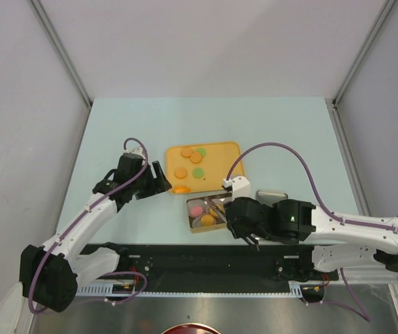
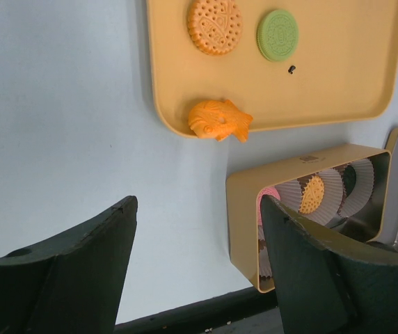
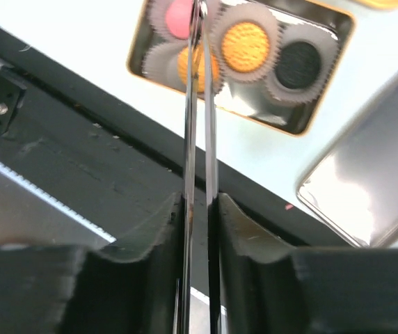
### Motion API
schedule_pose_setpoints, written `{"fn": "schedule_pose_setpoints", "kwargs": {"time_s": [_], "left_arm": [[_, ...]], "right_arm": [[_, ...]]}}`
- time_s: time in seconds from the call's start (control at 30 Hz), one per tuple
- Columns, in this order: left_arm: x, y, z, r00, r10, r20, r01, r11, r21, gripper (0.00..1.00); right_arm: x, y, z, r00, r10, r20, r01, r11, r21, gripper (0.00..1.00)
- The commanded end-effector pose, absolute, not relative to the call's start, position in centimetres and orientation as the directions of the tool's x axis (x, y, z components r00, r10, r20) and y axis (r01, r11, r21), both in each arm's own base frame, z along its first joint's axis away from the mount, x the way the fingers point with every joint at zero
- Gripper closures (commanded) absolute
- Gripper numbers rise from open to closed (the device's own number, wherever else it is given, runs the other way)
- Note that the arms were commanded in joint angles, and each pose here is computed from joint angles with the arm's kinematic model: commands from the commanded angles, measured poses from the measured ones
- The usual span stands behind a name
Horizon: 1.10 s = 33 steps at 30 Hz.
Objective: Pack the cookies
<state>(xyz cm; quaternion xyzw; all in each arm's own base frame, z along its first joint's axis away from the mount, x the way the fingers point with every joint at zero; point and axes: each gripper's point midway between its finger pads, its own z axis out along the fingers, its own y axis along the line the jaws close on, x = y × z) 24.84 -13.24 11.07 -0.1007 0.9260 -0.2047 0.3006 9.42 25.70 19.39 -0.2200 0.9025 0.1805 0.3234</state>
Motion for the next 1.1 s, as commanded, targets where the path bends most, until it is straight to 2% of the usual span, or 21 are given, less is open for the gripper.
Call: {"fn": "schedule_pose_setpoints", "kwargs": {"time_s": [0.0, 0.1, 0.2, 1.07], "left_arm": [[25.1, -13.0, 11.6, -0.783, -0.307, -0.542, -0.048, 0.897, -0.439, 0.23], [25.1, -13.2, 11.5, -0.785, -0.306, -0.538, -0.046, 0.896, -0.442, 0.23], [25.2, -13.2, 11.4, -0.787, -0.305, -0.536, -0.047, 0.896, -0.441, 0.23], [25.1, -13.2, 11.2, -0.790, -0.305, -0.532, -0.048, 0.895, -0.443, 0.23]], "right_arm": [[10.1, 24.3, 19.6, -0.708, -0.258, -0.658, -0.463, 0.873, 0.156, 0.80], [9.8, 24.0, 18.9, -0.719, -0.271, -0.640, -0.464, 0.873, 0.152, 0.90], [9.6, 23.8, 18.2, -0.725, -0.292, -0.624, -0.469, 0.872, 0.137, 0.92], [8.1, 25.5, 14.4, -0.746, -0.369, -0.554, -0.524, 0.839, 0.147, 0.94]]}}
